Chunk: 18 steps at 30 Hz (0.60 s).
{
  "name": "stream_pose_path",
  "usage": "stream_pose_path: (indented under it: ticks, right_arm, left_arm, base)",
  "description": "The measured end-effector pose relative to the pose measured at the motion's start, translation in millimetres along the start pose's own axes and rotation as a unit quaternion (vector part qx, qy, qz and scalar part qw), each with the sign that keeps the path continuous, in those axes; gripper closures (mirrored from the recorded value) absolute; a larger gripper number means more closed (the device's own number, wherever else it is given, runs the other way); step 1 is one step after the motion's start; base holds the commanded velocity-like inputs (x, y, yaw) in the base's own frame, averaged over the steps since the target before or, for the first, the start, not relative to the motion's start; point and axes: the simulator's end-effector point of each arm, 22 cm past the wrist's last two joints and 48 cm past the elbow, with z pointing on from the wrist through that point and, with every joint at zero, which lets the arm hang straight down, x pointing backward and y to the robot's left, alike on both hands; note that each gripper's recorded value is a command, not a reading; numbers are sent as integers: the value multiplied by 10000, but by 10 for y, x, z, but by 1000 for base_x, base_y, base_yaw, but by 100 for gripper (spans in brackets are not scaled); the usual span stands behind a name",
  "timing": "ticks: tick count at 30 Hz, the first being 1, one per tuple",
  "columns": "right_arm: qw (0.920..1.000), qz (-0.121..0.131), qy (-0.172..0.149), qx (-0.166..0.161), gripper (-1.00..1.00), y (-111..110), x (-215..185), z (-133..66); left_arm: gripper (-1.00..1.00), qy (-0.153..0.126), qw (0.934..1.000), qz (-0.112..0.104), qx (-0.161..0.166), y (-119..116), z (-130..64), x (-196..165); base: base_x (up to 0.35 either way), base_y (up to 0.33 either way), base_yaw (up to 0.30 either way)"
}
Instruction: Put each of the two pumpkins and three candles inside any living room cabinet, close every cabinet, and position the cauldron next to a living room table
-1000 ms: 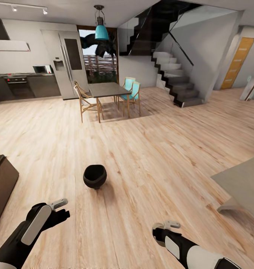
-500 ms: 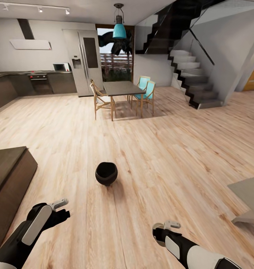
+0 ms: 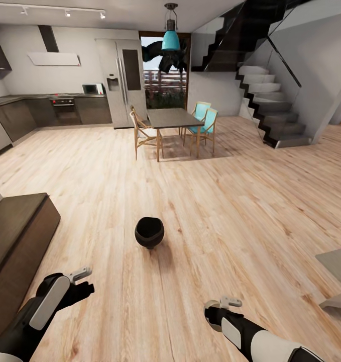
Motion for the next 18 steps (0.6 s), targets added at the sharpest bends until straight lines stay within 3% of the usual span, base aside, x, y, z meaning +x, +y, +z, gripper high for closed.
stream_pose_path:
  ticks: [7, 13, 18]
  right_arm:
    - [10000, -12, -3, 1, 100, -1, 0, -3]
    - [10000, -27, -3, 3, 100, -1, -1, -1]
    - [10000, -40, -1, 10, 100, -6, 3, -3]
  left_arm:
    - [-100, 15, 10000, -17, 27, -3, -3, 6]
    - [-100, 18, 10000, -34, 32, 0, 0, 3]
    - [-100, 15, 10000, -20, 33, -6, -2, 7]
  base:
    - [183, 0, 72]
    - [89, 0, 166]
    - [247, 0, 201]
